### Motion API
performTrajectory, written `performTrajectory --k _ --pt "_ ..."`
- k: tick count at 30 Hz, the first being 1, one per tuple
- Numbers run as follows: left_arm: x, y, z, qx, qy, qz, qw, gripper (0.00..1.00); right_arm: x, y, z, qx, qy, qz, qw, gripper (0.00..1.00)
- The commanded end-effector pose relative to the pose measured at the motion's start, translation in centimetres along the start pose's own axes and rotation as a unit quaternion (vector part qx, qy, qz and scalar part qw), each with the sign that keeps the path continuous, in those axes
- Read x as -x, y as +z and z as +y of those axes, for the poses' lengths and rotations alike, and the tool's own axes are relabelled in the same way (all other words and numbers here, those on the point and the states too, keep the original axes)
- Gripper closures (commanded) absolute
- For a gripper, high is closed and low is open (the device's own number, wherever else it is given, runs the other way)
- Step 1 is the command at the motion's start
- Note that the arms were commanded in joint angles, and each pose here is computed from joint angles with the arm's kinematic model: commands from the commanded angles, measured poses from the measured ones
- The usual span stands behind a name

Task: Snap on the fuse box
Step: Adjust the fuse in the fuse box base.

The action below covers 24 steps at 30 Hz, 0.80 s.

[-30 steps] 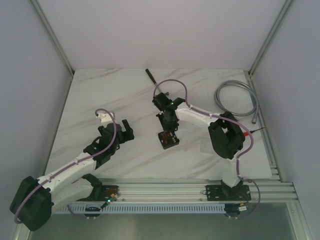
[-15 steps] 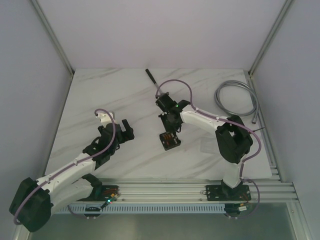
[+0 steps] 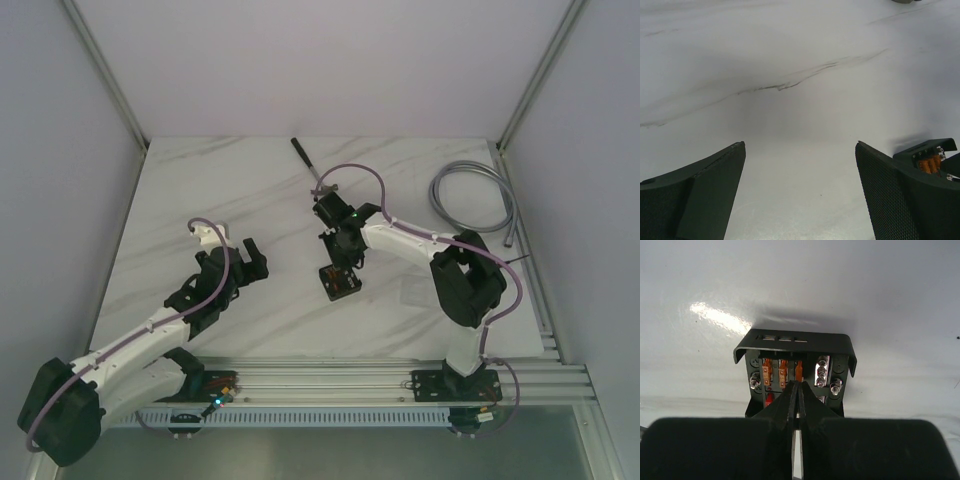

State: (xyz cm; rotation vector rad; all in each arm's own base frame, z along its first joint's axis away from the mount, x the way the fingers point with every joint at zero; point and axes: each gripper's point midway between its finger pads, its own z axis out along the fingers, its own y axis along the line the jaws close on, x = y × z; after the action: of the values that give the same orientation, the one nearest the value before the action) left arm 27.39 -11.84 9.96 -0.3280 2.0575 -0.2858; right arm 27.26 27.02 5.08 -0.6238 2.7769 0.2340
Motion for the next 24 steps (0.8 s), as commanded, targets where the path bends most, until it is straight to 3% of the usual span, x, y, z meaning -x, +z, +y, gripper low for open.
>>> performTrajectory --k 1,4,10,18,24 --pt "1.1 -0.2 -0.7 -0.013 -0.004 -0.014 1.0 0.0 -1.3 0.7 0.0 0.0 0.005 0.021 1.0 0.95" --pt "1.2 -0.2 -0.7 -0.012 -0.003 -0.015 1.0 0.0 -2.3 1.5 -0.4 -0.012 0.005 0.042 0.999 1.0" --pt "1.1 -0.1 -0.6 -0.01 -0.003 -0.014 1.0 0.0 -5.1 3.5 -2.2 -0.056 0.003 0.096 0.994 1.0" --pt "1.1 -0.1 -0.5 -0.008 -0.002 -0.015 1.0 0.0 -6.2 6.4 -3.7 -0.095 -0.006 0.123 0.988 1.0" --pt "1.1 -0.1 -0.5 -0.007 -0.002 -0.014 1.0 0.0 -4.0 4.1 -1.8 -0.058 -0.019 0.073 0.995 1.0"
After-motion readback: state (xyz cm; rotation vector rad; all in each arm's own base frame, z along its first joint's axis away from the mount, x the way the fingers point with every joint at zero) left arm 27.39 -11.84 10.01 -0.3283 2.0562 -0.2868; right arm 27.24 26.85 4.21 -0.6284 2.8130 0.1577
